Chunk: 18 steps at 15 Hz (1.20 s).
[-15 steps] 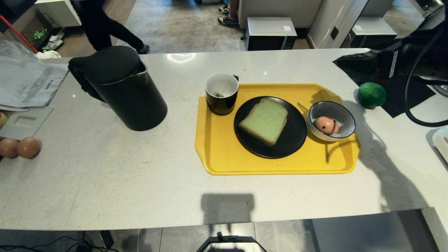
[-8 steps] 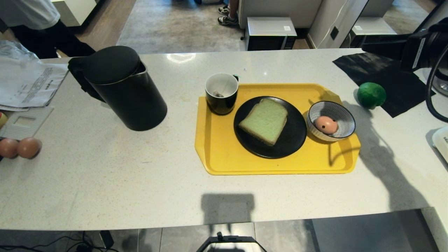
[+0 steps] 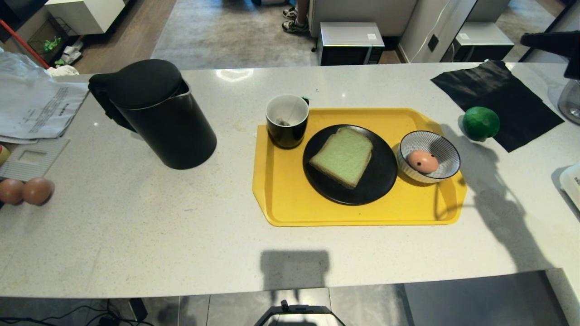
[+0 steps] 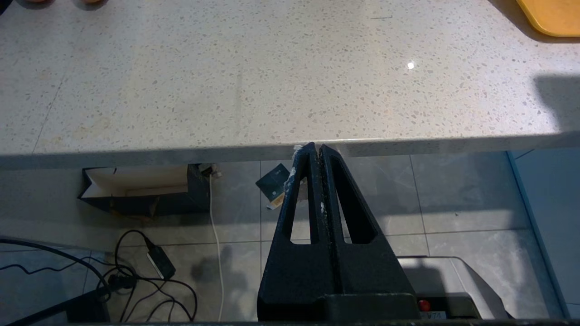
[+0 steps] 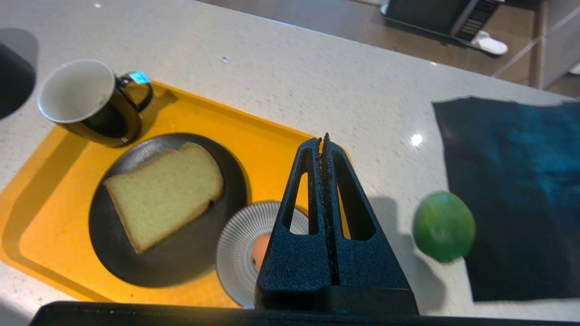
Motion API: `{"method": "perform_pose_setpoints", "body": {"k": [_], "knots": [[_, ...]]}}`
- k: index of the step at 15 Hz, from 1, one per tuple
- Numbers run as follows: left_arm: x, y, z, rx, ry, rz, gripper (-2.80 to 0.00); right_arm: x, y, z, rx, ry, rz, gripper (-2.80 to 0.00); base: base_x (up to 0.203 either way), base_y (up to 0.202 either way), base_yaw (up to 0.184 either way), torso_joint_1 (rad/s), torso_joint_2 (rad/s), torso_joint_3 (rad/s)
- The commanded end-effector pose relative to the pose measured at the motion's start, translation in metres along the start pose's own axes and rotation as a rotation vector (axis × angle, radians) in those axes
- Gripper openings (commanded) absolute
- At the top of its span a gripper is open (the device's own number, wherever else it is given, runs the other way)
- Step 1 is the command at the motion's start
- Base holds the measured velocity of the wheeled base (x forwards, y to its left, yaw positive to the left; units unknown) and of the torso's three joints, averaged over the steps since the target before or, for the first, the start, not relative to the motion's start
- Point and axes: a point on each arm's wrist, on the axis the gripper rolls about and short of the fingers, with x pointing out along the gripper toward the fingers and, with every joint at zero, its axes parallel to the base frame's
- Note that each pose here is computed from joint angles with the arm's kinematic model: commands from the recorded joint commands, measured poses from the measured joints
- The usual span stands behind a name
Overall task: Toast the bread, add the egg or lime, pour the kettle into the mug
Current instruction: Pick up the kettle
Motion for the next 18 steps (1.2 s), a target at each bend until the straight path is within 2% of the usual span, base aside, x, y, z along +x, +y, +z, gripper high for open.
{"method": "perform_pose_setpoints", "body": {"k": [1,3,6,10,18], "knots": [[0.001,0.0,-0.005,-0.001,0.016,0.001,-2.8,-0.032,-0.002,0.005,-0.011,-0.02,-0.058,-2.8,0.0,0.0,0.0,0.0,0.0,0.0],[0.001,0.0,-0.005,-0.001,0.016,0.001,-2.8,-0.058,0.0,0.004,0.003,-0.002,-0.106,-2.8,0.0,0.0,0.0,0.0,0.0,0.0],[0.001,0.0,-0.005,-0.001,0.016,0.001,-2.8,-0.097,0.013,0.003,0.089,-0.002,-0.126,-2.8,0.0,0.0,0.0,0.0,0.0,0.0],[0.001,0.0,-0.005,-0.001,0.016,0.002,-2.8,-0.138,0.033,-0.022,0.11,0.009,-0.146,-2.8,0.0,0.0,0.0,0.0,0.0,0.0],[0.001,0.0,-0.005,-0.001,0.016,0.001,-2.8,-0.197,0.07,-0.118,0.139,0.098,-0.24,-2.8,0.0,0.0,0.0,0.0,0.0,0.0]]}}
